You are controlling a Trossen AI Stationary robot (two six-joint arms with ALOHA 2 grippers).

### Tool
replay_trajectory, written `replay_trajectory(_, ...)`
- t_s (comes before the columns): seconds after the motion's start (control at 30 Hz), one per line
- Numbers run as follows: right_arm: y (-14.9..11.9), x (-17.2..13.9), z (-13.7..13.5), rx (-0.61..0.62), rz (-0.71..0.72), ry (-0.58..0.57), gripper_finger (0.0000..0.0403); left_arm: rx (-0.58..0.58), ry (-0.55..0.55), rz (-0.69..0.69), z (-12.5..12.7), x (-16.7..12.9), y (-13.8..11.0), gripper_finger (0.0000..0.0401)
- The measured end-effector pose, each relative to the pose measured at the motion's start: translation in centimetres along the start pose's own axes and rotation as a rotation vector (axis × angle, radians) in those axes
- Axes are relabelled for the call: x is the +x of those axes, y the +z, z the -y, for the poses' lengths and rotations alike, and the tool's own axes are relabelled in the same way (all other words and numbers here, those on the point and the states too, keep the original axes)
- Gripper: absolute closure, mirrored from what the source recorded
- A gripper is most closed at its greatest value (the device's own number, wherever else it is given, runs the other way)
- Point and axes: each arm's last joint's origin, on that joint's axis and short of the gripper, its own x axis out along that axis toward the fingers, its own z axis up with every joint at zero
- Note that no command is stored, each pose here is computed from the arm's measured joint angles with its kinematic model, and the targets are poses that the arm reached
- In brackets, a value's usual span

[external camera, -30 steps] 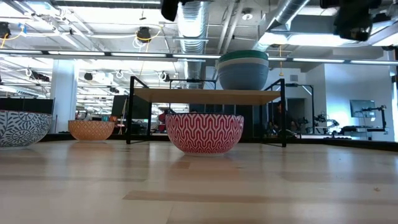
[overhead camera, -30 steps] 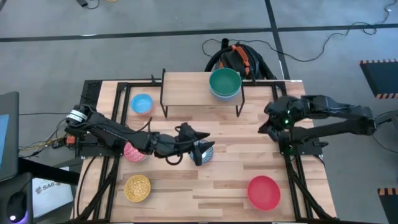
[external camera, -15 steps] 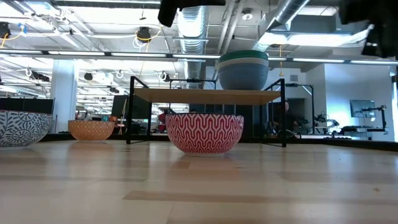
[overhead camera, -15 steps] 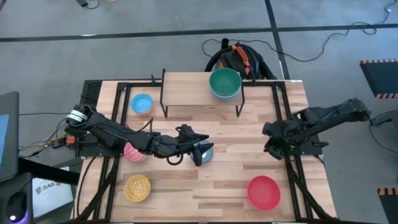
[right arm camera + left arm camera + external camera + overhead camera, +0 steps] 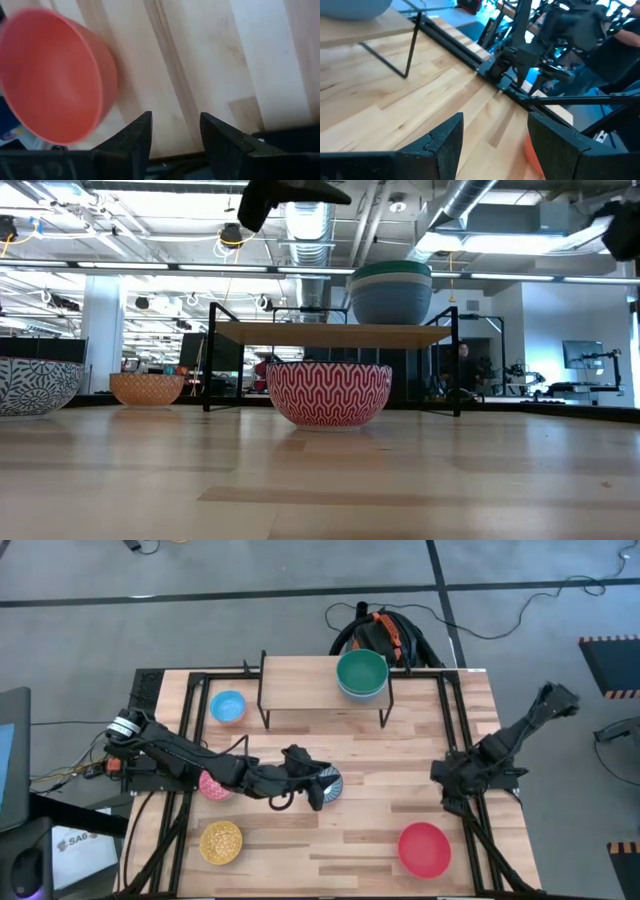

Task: Place and stack bowls onto a shelf
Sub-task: Stack the orange bowl on top of the green bowl on the shelf

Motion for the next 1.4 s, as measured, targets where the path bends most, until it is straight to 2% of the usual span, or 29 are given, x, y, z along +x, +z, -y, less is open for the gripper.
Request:
replay_trajectory(0.4,-1.8,1.7,-1.1,-0.1,-0.05,-0.07,0.0211,-0.123,0.174,-0.104,-1.7,-0.2,-1.5,0.0195)
replay_trajectory(0.63,-2.5,3.1,-2.5,-0.206,-0.092,-0.09,0.0211,-0.145,0.169,-0.132,-1.7,-0.3,-1.7,0.0195)
replay_trajectory(1.17,-3.3,5.3,-4.2,-0.294,-0.127,-0.109,0.0211,-0.152,0.157,-0.145,-1.5,-0.4,-1.9,0.0195)
replay_trajectory(1.4,-3.2,5.4,-4.9,-0.386,-0.108,-0.039,0.0211,-0.143,0.157,-0.164,-1.5,-0.5,-2.1,0.0195)
